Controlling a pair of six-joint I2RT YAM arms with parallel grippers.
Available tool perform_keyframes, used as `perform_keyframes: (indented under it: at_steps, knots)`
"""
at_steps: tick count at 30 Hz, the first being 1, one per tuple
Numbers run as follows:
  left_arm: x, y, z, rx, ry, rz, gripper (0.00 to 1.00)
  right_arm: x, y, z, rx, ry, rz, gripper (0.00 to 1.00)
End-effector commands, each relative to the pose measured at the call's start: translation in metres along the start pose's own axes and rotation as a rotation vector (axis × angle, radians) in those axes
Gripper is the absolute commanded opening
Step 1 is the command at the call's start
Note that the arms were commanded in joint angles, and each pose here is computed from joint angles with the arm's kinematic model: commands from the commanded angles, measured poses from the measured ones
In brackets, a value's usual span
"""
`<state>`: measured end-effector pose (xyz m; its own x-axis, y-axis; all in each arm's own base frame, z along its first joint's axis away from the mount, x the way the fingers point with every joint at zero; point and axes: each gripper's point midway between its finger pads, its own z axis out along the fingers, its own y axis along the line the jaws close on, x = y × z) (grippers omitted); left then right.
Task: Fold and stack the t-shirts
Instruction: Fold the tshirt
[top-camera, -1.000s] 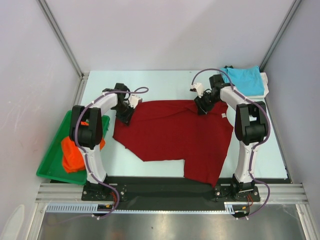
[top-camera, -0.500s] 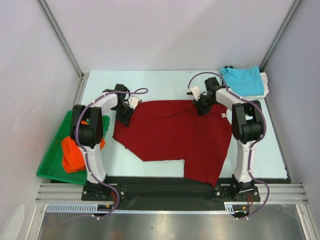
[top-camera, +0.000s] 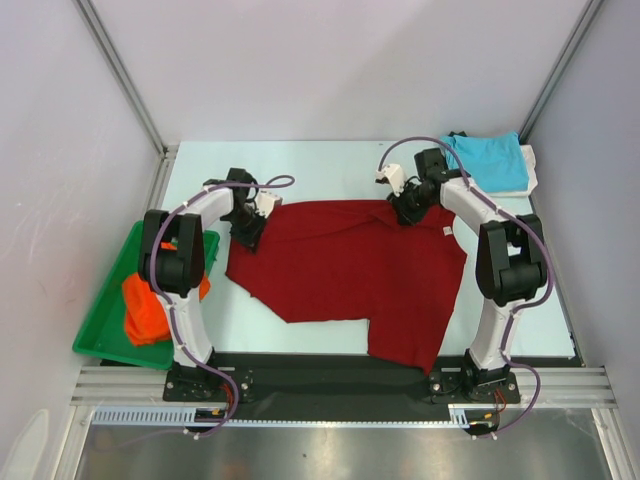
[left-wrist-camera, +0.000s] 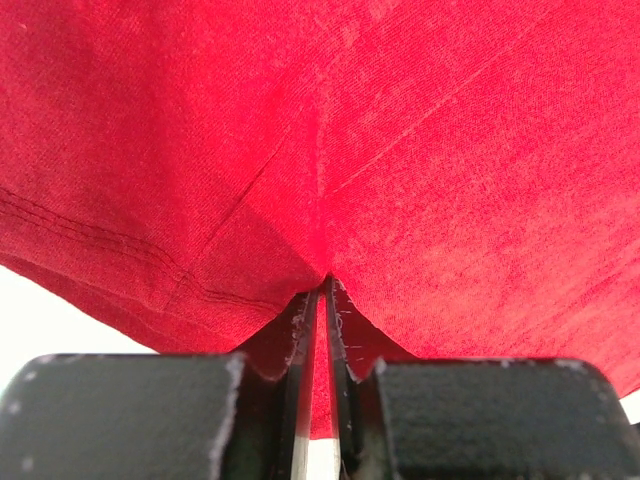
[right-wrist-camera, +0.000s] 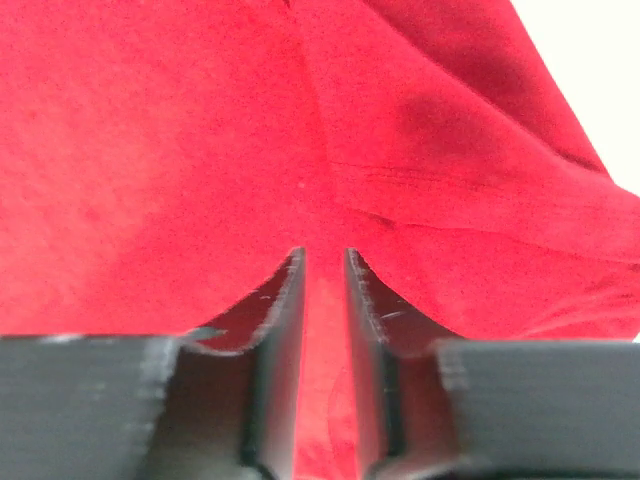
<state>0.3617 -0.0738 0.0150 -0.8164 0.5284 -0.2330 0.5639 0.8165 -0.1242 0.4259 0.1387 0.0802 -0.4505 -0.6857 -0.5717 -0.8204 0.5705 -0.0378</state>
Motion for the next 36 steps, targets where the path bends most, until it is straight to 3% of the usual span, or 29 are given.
perform_keyframes:
  at_steps: [1,8,28,33,36]
  knots:
    - [-0.004,0.011,-0.003,-0.042,-0.036,0.006,0.13,0.005,0.007,0.012,-0.012,0.029,-0.013,0.3]
    - [0.006,0.021,0.001,-0.06,-0.013,-0.034,0.13,0.007,-0.003,0.034,0.015,0.048,-0.023,0.38]
    - [0.018,0.025,0.011,-0.055,0.025,-0.069,0.13,0.006,-0.026,0.049,0.067,0.039,-0.011,0.39]
    - [0.017,0.026,0.011,-0.059,0.027,-0.066,0.13,0.009,-0.028,0.053,0.06,0.057,-0.005,0.36]
    - [0.018,0.026,0.012,-0.059,0.03,-0.065,0.13,0.012,-0.028,0.052,0.059,0.062,0.003,0.25]
